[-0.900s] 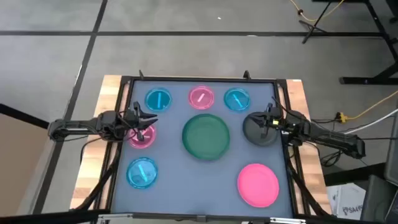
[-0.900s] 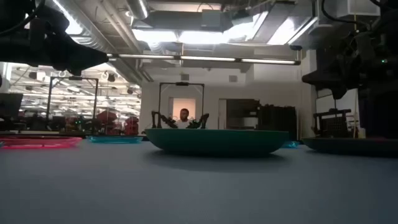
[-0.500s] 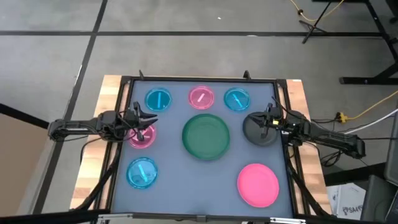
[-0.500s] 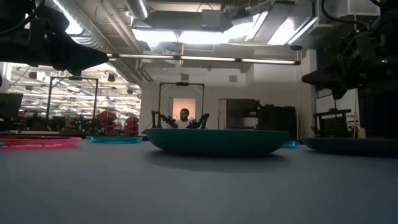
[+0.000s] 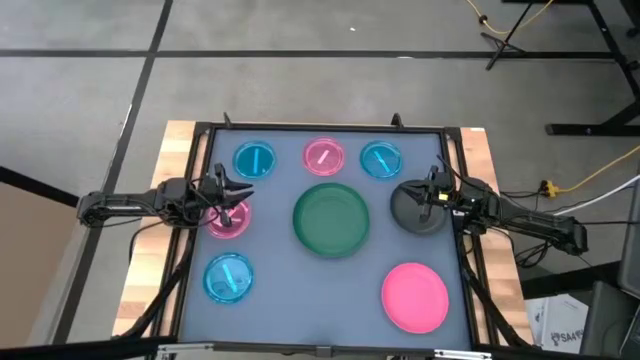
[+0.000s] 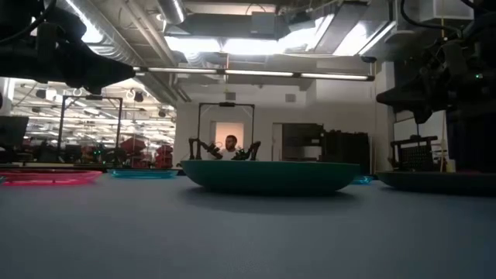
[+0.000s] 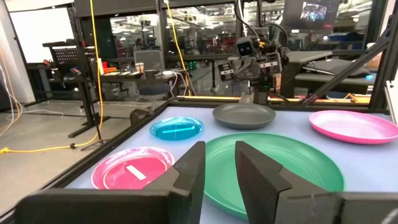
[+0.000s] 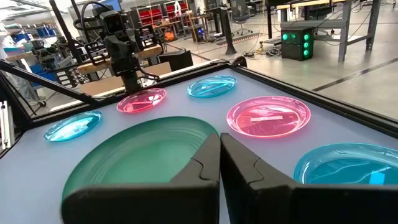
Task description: Stack plastic plates
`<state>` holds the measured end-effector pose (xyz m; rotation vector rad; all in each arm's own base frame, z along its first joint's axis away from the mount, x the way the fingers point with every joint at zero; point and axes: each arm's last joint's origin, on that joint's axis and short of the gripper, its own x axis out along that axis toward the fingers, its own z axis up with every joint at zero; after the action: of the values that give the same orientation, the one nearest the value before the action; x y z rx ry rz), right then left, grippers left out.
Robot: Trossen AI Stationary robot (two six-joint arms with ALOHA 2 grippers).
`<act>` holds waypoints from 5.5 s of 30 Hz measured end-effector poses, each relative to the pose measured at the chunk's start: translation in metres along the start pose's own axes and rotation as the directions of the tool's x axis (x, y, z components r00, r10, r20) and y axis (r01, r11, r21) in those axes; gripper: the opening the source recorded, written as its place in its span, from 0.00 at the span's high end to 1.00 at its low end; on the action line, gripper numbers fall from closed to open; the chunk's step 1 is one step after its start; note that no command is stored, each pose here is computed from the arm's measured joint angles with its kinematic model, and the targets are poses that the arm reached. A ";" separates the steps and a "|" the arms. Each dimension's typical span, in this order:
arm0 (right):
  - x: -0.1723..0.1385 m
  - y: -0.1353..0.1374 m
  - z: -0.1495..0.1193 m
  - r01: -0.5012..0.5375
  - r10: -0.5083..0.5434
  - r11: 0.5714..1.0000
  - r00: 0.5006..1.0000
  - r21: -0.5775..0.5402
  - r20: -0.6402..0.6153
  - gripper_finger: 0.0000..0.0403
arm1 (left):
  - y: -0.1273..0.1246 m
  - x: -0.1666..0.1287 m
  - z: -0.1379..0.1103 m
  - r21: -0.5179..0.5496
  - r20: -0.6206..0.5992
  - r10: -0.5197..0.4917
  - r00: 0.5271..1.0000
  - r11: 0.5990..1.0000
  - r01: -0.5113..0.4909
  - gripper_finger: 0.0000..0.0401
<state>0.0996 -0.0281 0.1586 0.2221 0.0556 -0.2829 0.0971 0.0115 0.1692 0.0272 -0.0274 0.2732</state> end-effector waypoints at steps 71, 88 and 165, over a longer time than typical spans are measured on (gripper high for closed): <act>0.003 0.000 0.022 0.153 -0.119 0.979 0.965 -0.134 0.234 0.99 | -0.013 0.082 0.067 -0.032 -0.038 0.121 0.992 0.992 -0.123 0.79; 0.005 0.001 0.027 0.164 -0.150 0.980 0.980 -0.108 0.130 0.85 | -0.019 0.103 0.055 -0.116 -0.133 0.090 0.987 0.988 -0.106 0.79; 0.145 -0.058 0.017 -0.369 -0.277 0.893 0.000 -0.257 -0.961 0.98 | -0.024 0.110 0.041 -0.086 -0.203 0.066 0.977 0.993 -0.084 0.79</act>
<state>0.2221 -0.1255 0.1502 -0.1141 1.6722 0.0542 0.2086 0.0164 0.2129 -0.0957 0.1588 0.3490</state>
